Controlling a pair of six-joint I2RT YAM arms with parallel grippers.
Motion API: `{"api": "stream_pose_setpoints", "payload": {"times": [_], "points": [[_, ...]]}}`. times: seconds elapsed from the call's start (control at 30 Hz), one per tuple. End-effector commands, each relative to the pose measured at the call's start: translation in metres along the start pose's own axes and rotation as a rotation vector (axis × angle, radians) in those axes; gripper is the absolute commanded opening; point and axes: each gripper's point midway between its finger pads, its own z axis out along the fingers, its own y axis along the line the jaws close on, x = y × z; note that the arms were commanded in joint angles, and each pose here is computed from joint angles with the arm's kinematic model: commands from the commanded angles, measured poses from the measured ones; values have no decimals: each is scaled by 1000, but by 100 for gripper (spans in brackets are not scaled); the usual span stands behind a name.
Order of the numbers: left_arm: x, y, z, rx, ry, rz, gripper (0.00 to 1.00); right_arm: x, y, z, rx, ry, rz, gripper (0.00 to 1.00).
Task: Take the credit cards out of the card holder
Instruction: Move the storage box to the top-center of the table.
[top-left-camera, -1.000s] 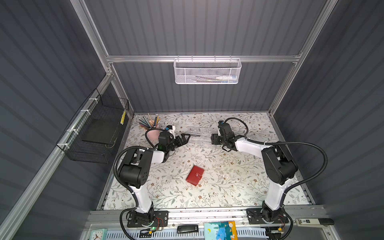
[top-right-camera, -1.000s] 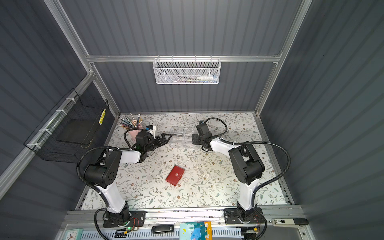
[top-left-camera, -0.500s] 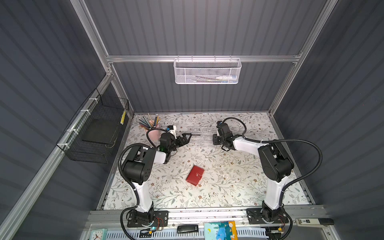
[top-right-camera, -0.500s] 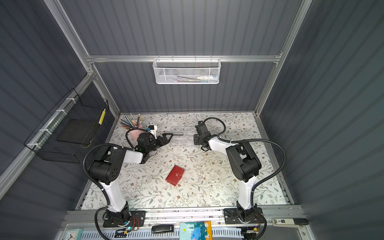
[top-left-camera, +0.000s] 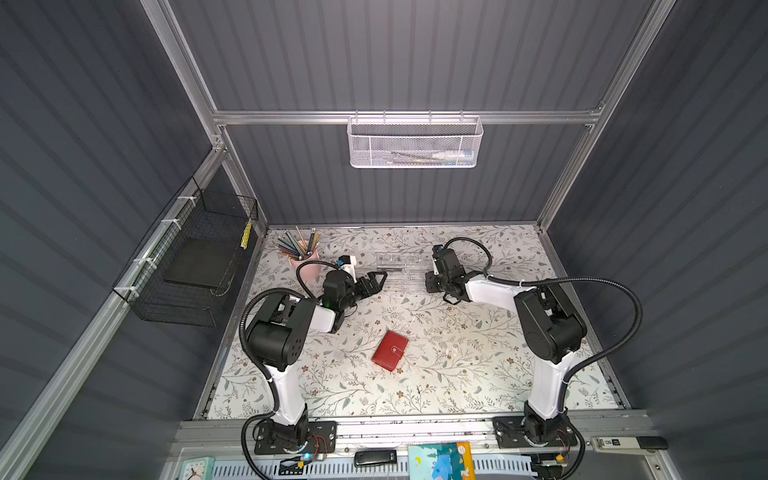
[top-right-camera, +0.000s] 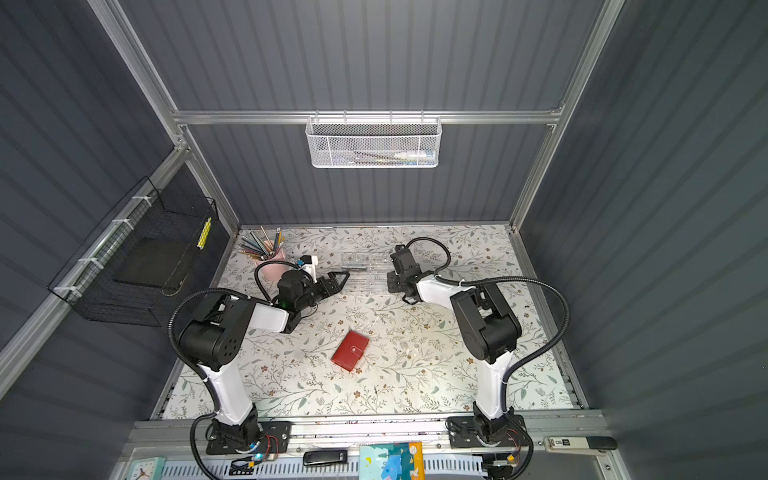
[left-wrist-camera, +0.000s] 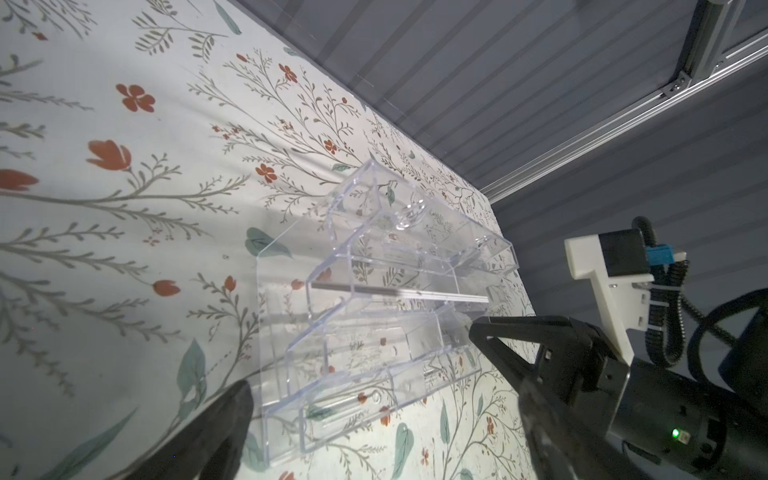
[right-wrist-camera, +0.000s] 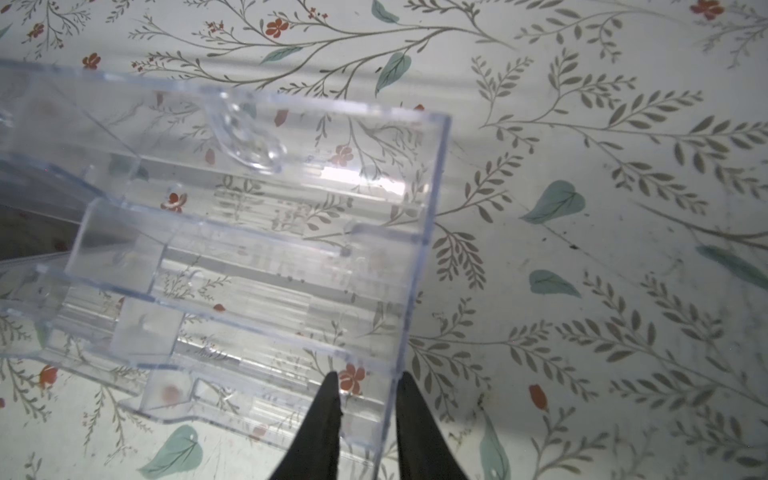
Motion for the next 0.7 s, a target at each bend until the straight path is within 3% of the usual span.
{"api": "stream_pose_setpoints", "payload": {"times": [0.0, 0.27, 0.4, 0.47, 0.67], "points": [[-7, -15, -5, 21, -28, 23, 100, 9, -1, -7, -4, 22, -8, 23], [2, -32, -8, 39, -20, 32, 100, 22, -4, -18, -4, 39, -6, 23], [-4, -29, -16, -24, -38, 30, 100, 23, -5, -29, 0, 29, 7, 36], [-7, -29, -21, -62, -35, 47, 100, 21, -5, -35, 5, 22, 9, 48], [-22, -37, -53, -191, -28, 140, 100, 12, 1, -57, -6, -21, -1, 64]]}}
